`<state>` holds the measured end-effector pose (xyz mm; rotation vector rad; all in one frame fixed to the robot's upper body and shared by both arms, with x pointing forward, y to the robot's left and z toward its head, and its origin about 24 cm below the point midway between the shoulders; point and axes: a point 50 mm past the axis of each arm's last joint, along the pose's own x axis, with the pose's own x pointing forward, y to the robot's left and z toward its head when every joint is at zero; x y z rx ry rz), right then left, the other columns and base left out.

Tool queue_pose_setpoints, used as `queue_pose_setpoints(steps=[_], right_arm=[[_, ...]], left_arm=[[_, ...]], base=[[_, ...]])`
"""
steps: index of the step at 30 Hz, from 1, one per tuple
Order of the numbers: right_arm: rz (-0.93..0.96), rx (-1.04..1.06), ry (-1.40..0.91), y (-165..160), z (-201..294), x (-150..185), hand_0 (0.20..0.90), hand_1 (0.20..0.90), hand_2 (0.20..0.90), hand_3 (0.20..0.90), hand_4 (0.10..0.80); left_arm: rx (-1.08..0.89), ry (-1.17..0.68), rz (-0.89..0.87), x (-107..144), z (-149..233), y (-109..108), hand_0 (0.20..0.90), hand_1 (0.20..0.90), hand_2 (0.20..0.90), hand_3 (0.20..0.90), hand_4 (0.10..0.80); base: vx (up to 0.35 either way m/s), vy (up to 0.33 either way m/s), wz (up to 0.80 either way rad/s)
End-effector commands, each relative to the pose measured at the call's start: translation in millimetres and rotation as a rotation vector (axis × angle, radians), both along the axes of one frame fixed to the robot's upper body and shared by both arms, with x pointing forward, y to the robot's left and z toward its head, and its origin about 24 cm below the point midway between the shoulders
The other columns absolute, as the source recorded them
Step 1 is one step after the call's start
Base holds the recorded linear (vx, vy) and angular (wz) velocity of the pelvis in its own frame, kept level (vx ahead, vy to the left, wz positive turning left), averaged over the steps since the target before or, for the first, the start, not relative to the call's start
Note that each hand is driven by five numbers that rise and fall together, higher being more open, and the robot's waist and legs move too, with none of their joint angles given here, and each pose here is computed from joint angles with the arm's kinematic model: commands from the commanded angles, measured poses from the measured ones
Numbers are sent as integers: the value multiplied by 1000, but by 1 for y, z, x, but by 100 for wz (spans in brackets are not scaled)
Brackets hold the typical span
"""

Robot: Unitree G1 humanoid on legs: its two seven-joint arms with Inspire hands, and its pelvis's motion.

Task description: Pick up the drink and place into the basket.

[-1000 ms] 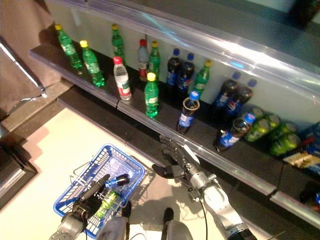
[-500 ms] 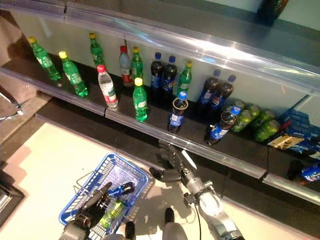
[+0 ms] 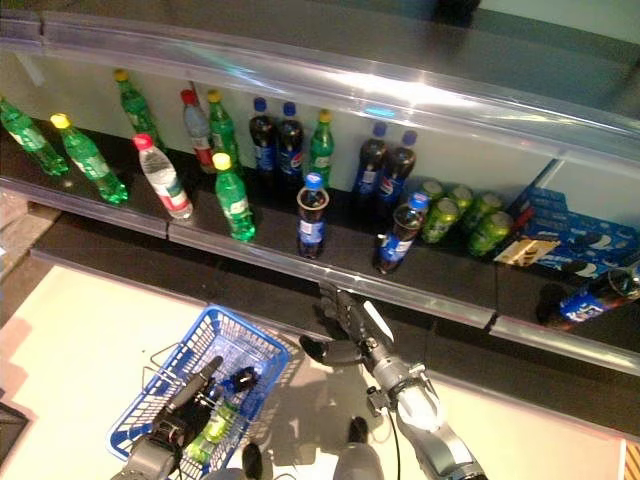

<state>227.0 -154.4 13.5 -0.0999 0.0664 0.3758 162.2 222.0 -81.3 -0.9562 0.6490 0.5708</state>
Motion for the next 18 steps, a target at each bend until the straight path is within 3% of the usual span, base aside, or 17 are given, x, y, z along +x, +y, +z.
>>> queue_pose_setpoints(steps=[1,9,15,18], right_arm=[[48,64,-250,12,50,19,900,900,900,900,800],[39,14,-229,-5,54,14,900,900,900,900,800],[6,-3,-240,-19,55,11,900,900,900,900,800],[0,-10,-252,-17,57,17,900,900,900,900,800]], left_arm=[[30,-446,5,65,73,1,300,300,300,200,100],[-9,-400,63,53,68,-1,300,300,300,200,100],[-42,-396,34,47,61,-9,300,300,300,200,100],[-52,-402,35,48,61,-12,300,300,300,200,100]], base=[[-56,-325,-69],[-34,-379,-41],[-13,-155,-19],[16,51,2]])
